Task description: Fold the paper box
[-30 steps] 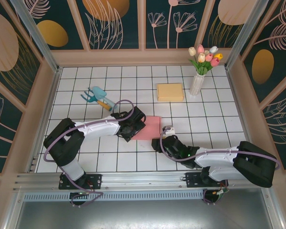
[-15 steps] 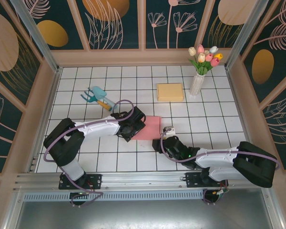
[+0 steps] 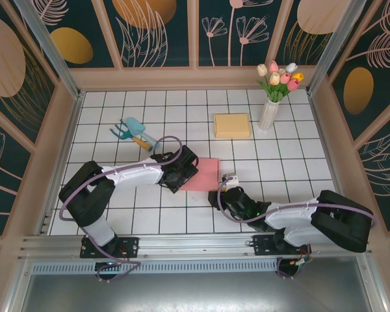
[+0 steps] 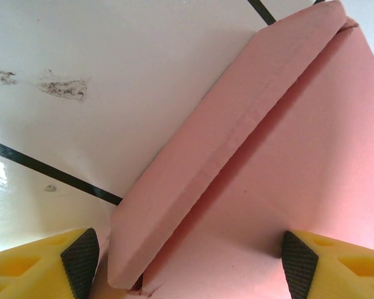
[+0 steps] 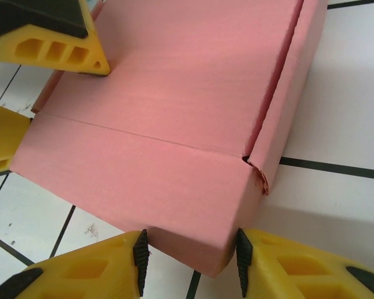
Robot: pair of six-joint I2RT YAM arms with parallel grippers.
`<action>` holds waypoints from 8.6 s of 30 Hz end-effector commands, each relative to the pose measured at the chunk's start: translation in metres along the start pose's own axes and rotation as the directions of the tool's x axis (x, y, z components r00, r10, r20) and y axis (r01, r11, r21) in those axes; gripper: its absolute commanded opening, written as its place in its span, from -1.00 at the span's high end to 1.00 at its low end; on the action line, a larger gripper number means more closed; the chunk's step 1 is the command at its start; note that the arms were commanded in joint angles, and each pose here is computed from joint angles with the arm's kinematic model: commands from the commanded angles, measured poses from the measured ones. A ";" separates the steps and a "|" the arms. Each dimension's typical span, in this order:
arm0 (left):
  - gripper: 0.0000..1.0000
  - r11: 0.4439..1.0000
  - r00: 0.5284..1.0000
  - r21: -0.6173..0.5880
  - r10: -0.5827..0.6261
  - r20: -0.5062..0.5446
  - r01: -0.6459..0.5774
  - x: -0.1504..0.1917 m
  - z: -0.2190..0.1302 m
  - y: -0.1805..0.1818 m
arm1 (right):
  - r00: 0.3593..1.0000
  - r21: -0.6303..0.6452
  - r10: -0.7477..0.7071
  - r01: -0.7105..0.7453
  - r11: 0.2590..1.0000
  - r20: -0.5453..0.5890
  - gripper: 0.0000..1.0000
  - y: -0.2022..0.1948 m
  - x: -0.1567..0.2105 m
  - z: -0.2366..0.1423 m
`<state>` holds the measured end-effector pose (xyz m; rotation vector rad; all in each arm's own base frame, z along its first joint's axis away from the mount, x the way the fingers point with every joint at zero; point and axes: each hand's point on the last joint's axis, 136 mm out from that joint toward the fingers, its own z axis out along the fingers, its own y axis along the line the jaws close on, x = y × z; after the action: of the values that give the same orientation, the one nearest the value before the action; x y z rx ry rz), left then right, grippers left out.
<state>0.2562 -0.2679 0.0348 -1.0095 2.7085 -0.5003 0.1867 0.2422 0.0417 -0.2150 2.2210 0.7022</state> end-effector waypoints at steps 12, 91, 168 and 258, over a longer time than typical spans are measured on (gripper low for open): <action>-0.56 0.986 1.000 -0.167 -0.008 0.016 0.010 -0.005 0.015 0.051 | 0.996 0.052 -0.080 0.079 0.996 0.024 0.16 -0.014 0.007 0.007; -0.53 0.976 1.000 -0.216 -0.008 0.014 0.011 -0.011 0.030 0.066 | 0.999 -0.070 0.050 -0.050 0.996 0.001 0.08 -0.004 -0.031 0.011; -0.51 0.973 1.000 -0.232 0.001 0.015 0.003 -0.012 0.032 0.072 | 0.987 0.154 -0.151 0.140 0.978 0.062 0.16 -0.050 0.000 0.034; -0.87 0.667 0.635 0.033 0.691 0.345 -0.744 -0.109 0.002 -0.110 | 0.942 0.009 0.294 -0.296 0.955 -0.159 1.00 -0.045 -0.068 0.065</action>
<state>0.3949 -0.2498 0.0751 -0.0483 2.4786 -0.2848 0.2814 0.2208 0.0264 0.0605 2.4554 0.7877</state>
